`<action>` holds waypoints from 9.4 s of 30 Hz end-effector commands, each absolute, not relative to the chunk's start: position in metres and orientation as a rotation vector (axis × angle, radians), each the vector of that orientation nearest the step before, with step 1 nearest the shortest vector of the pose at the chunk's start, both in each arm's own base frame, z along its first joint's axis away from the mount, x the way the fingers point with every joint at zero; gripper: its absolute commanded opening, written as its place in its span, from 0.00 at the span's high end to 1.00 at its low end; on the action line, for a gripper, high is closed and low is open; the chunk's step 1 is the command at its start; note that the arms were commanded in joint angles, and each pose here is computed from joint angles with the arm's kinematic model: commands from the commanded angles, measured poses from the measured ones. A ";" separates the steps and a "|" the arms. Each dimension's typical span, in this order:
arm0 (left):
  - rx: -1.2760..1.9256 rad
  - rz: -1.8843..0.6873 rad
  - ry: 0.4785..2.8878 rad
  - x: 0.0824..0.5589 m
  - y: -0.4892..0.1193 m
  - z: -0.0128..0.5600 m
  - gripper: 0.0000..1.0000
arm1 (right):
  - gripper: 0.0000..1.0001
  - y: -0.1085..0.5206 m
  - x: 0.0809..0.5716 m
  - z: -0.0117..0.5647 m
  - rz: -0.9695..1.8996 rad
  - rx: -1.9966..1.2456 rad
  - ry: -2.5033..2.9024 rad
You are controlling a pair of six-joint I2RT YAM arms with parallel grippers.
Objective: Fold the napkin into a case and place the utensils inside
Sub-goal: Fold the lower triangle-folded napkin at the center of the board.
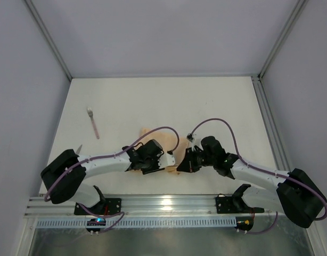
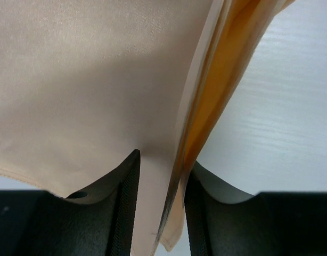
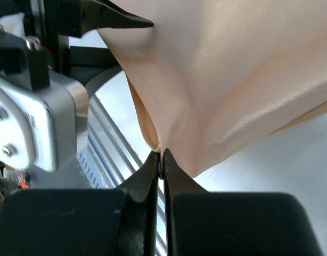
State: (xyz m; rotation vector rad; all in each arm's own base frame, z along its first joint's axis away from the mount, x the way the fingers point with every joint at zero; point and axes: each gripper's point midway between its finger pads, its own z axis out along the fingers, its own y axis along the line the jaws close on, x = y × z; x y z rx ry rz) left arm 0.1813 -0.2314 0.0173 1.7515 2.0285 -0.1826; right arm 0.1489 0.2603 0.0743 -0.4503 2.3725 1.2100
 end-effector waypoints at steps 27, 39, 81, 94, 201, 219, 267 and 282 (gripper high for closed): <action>1.991 -0.410 2.133 0.128 -0.142 0.041 1.00 | 0.97 0.256 0.141 0.066 1.257 -0.477 2.423; 2.112 -0.902 2.268 0.094 -0.131 0.078 1.00 | 0.97 0.265 0.127 0.082 1.482 -0.525 2.443; 1.809 -1.071 2.533 0.191 -0.111 0.034 1.00 | 0.32 0.295 0.181 0.092 1.472 -0.754 2.084; 1.786 -1.097 2.549 0.191 -0.109 0.035 1.00 | 0.33 0.316 0.167 0.063 1.448 -0.828 2.150; 1.572 -0.655 2.632 0.183 -0.101 0.040 0.82 | 0.97 0.299 0.174 0.017 1.447 -0.380 2.734; 1.357 -0.585 2.641 0.234 -0.099 0.044 1.00 | 0.97 0.292 0.172 0.027 1.369 -0.580 2.763; 1.357 -0.504 2.610 0.241 -0.095 0.027 0.96 | 0.96 0.313 0.190 0.051 1.050 -0.586 2.672; 1.425 -0.374 2.565 0.254 -0.083 0.025 0.97 | 0.97 0.333 0.221 0.060 1.237 -0.444 2.651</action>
